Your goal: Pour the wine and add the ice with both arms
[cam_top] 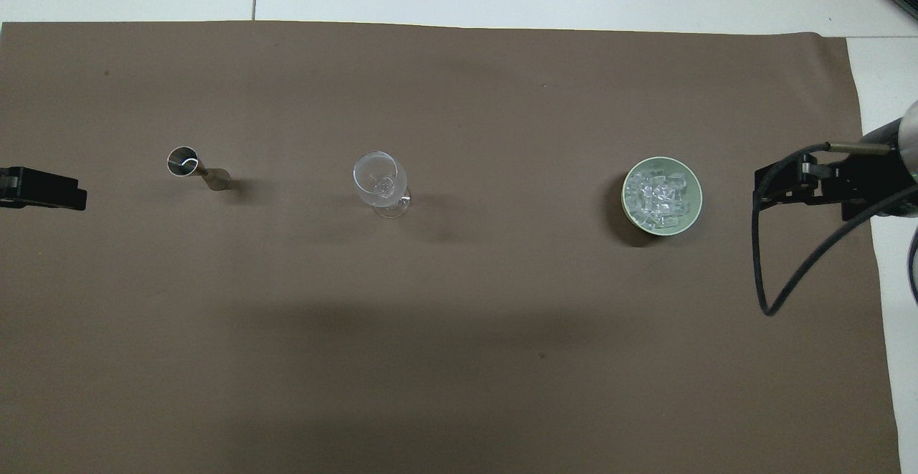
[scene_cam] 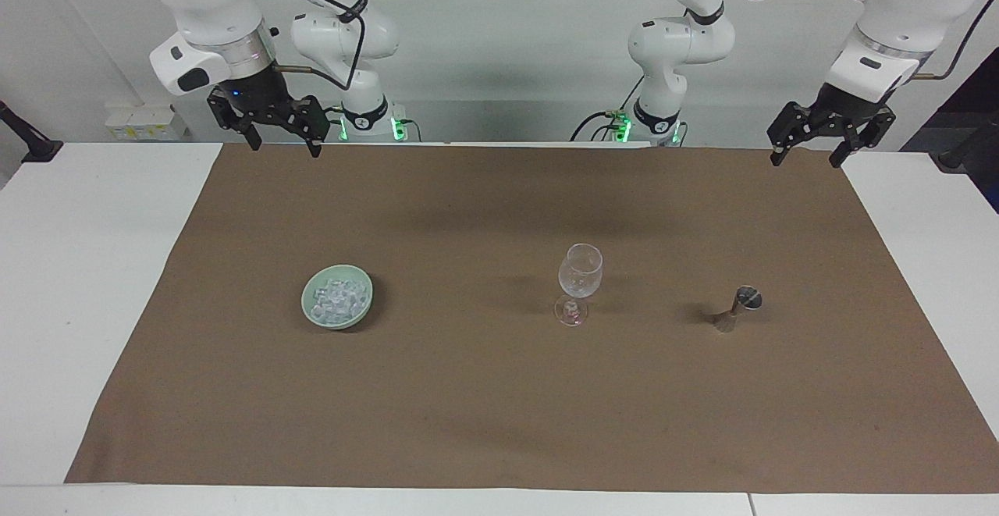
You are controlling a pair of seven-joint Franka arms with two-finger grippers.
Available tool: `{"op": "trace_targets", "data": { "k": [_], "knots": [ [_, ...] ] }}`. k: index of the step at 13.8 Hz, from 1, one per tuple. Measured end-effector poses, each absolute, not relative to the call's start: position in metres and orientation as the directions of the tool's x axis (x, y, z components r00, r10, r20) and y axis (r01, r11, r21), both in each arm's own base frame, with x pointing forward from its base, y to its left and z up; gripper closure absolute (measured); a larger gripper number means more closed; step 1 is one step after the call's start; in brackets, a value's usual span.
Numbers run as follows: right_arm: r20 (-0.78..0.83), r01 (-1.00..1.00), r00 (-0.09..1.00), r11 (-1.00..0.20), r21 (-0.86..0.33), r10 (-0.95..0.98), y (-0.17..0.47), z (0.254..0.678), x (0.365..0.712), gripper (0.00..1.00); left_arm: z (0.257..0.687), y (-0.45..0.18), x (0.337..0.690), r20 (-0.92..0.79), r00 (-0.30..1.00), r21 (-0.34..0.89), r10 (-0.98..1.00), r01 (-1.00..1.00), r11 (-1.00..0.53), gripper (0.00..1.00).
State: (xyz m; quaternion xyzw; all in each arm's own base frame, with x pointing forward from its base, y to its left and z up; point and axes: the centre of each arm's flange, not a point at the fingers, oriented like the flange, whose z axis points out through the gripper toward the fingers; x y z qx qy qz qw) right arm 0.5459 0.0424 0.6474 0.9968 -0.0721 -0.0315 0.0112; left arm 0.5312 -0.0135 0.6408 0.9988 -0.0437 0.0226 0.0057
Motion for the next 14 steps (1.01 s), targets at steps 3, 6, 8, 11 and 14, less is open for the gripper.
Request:
{"op": "trace_targets", "data": {
  "k": [3,6,8,11,14],
  "knots": [
    [-0.061,-0.143,0.988,-0.989,0.027,-0.144,0.042,0.647,0.546,0.00,0.641,-0.011,0.531,0.043,0.996,0.010,-0.082,-0.082,-0.997,0.00],
    [-0.061,-0.143,0.988,-0.989,0.027,-0.144,0.042,0.647,0.546,0.00,0.644,-0.006,0.529,0.049,0.996,0.010,-0.070,-0.070,-0.997,0.00],
    [-0.061,-0.143,0.988,-0.989,0.027,-0.144,0.042,0.647,0.546,0.00,0.649,-0.002,0.526,0.057,0.996,0.009,-0.063,-0.063,-0.998,0.00],
    [-0.061,-0.143,0.988,-0.989,0.027,-0.144,0.042,0.647,0.546,0.00,0.650,-0.002,0.523,0.047,0.997,0.009,-0.061,-0.061,-0.998,0.00],
    [-0.061,-0.143,0.988,-0.989,0.027,-0.144,0.042,0.647,0.546,0.00,0.657,0.011,0.519,0.059,0.998,0.008,-0.038,-0.038,-0.999,0.00]
  ]
}}
